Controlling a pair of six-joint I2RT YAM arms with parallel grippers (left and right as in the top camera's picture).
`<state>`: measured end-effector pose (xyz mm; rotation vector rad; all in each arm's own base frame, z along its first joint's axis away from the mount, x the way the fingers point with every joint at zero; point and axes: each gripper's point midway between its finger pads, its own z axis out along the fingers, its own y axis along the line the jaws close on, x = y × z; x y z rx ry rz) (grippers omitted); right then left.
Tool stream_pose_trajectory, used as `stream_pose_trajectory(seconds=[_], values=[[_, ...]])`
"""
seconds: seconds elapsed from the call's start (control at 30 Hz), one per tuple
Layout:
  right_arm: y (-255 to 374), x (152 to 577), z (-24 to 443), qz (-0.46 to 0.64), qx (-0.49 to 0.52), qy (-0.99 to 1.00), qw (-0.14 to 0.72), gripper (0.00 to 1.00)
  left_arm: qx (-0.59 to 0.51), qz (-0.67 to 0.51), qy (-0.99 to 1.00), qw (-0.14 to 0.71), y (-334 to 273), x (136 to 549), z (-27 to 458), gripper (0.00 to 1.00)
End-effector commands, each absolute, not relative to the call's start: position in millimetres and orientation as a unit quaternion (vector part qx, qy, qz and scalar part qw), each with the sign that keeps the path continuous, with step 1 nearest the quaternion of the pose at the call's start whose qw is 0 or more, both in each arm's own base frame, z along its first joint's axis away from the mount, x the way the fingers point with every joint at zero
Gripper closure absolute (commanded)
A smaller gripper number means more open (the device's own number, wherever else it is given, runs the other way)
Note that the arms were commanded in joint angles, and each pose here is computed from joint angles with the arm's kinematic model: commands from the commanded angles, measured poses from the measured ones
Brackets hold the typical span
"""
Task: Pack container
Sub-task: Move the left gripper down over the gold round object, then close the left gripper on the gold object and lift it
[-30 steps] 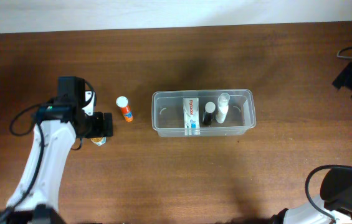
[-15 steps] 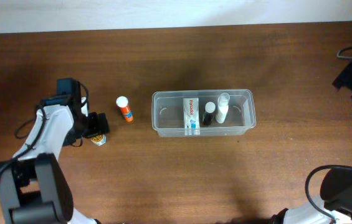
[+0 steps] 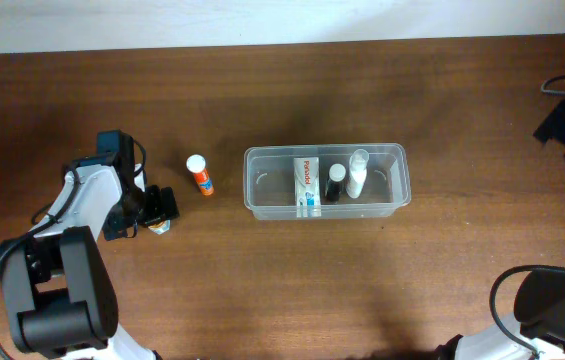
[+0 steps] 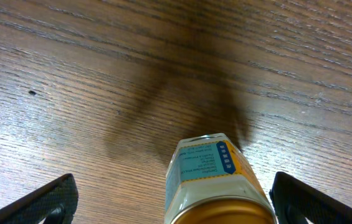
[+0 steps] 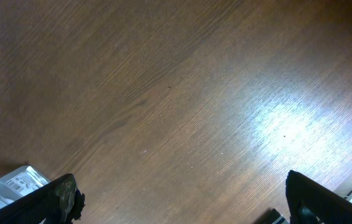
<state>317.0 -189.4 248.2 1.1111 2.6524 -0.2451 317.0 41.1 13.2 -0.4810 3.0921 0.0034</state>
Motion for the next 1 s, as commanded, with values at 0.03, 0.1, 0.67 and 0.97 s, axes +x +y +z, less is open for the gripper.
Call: stream_pose_trajectory(seconds=[0.03, 0.1, 0.67, 0.97], values=[[-190, 316, 248, -0.085, 0.385, 0.910, 0.127, 0.01, -0.160, -0.006, 0.987, 0.007, 40, 321, 11, 0.01], [-190, 316, 248, -0.085, 0.385, 0.910, 0.127, 0.02, -0.160, -0.007, 0.987, 0.012, 40, 324, 11, 0.01], [-190, 316, 248, -0.085, 0.385, 0.910, 0.127, 0.02, -0.145, -0.008, 0.989, 0.028, 40, 331, 11, 0.01], [-190, 316, 248, -0.085, 0.385, 0.910, 0.127, 0.02, -0.145, -0.008, 0.989, 0.017, 39, 325, 7, 0.01]])
